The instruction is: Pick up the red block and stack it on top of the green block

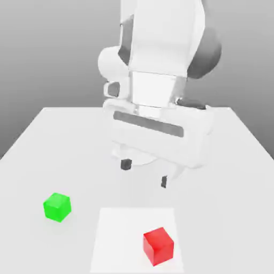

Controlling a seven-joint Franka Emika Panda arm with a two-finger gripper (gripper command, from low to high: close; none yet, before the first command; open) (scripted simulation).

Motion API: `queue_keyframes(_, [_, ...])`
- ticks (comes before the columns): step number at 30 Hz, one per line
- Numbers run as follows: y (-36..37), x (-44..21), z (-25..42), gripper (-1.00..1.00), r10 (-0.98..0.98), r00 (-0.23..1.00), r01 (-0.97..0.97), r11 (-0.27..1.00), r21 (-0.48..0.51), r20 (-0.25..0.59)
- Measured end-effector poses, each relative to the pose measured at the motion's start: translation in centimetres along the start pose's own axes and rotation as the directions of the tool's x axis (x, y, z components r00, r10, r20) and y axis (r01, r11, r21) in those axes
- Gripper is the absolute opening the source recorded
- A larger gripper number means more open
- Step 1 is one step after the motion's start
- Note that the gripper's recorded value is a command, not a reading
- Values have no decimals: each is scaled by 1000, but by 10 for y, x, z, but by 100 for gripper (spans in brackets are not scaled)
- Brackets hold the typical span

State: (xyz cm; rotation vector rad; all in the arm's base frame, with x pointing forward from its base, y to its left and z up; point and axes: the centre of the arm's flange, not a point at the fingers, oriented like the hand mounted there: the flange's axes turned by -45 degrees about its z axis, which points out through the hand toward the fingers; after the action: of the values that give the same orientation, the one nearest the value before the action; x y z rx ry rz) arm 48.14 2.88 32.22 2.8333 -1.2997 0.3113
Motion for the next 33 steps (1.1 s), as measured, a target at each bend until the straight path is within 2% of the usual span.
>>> queue_keyframes(7, [16,-47,96,0,236,961,-222,969,-103,144])
queue_keyframes(12, [21,-61,155,0,265,951,-248,962,-117,159])
queue_keyframes(13, [22,-63,164,-100,264,951,-248,962,-118,158])
queue_keyframes(20, [22,-63,163,-100,265,951,-248,962,-115,158])
queue_keyframes(25, [19,-53,112,-100,269,951,-252,961,-117,156])
queue_keyframes(26, [32,-41,106,-100,334,932,-316,939,-133,144])
queue_keyframes(29, [84,-3,100,-100,566,819,-546,819,-174,94])
queue_keyframes(33, [182,46,90,-100,857,516,-838,507,-201,11])
